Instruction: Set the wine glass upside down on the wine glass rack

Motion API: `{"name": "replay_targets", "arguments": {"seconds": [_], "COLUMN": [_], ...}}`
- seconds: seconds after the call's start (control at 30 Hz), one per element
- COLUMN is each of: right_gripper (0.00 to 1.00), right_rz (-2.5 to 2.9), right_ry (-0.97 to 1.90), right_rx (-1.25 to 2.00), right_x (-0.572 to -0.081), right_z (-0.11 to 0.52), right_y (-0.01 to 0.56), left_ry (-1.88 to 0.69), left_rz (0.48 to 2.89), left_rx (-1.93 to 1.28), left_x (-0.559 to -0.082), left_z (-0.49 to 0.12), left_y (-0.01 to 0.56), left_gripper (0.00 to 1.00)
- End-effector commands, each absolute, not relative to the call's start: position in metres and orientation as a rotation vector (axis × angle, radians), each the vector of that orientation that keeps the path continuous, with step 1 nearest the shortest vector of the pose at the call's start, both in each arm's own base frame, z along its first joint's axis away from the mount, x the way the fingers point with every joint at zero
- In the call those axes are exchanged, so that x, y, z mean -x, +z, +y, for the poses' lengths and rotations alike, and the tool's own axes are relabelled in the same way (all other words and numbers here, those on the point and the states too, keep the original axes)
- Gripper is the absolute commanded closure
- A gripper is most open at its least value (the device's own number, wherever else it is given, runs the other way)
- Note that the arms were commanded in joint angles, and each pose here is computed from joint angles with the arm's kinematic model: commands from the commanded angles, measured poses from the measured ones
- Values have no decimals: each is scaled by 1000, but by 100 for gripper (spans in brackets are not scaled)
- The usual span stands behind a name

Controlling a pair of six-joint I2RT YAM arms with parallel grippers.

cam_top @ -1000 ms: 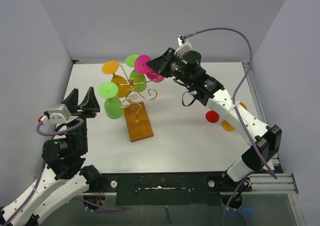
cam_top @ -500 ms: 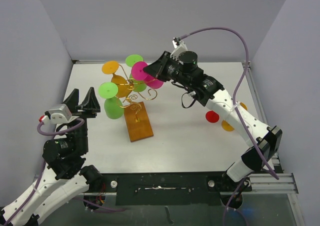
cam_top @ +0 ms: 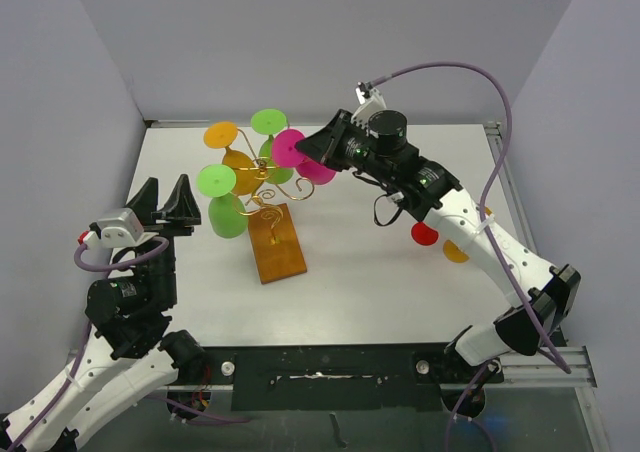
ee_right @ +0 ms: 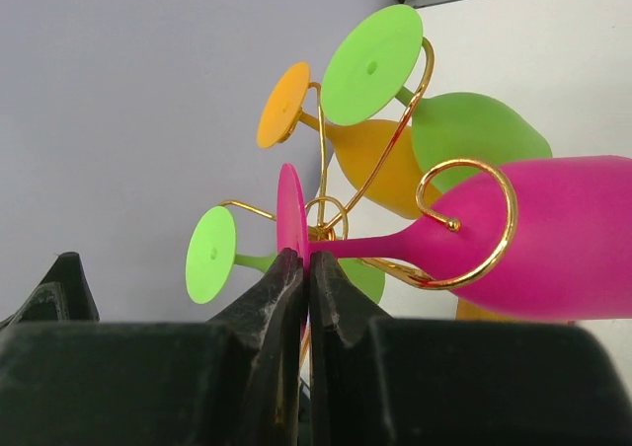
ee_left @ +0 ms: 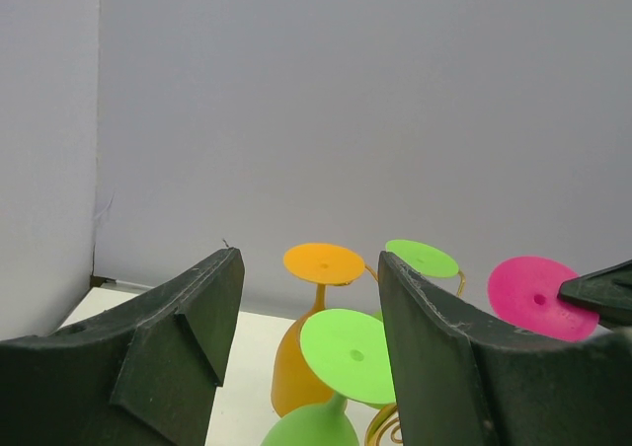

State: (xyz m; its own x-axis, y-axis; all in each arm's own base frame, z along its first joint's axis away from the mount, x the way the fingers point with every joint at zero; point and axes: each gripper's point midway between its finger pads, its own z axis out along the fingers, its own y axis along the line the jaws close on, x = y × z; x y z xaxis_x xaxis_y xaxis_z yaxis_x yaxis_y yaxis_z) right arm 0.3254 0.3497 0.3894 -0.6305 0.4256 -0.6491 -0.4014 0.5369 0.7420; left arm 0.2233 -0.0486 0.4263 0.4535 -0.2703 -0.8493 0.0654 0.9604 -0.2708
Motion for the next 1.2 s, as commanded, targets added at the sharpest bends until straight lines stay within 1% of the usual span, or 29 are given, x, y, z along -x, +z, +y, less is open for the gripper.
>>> {"name": "replay_targets", "arguments": {"seconds": [0.0, 0.67, 1.17], "right_gripper": [100, 99, 99], "right_rz": [1786, 1718, 1693], "right_ry": [1244, 1098, 1063], "right_rx": [-34, -201, -241], "right_x": [-313, -342, -341], "right_z": [338, 312, 297], "right_y": [426, 427, 428], "left_ry": [-247, -250, -249], "left_rz": [1036, 1038, 1043], "left_rx": [245, 244, 241], "left_x": [-218, -219, -222], "left_z": [-45, -46, -49], "left_y": [439, 439, 438], "left_gripper": [44, 44, 44]}}
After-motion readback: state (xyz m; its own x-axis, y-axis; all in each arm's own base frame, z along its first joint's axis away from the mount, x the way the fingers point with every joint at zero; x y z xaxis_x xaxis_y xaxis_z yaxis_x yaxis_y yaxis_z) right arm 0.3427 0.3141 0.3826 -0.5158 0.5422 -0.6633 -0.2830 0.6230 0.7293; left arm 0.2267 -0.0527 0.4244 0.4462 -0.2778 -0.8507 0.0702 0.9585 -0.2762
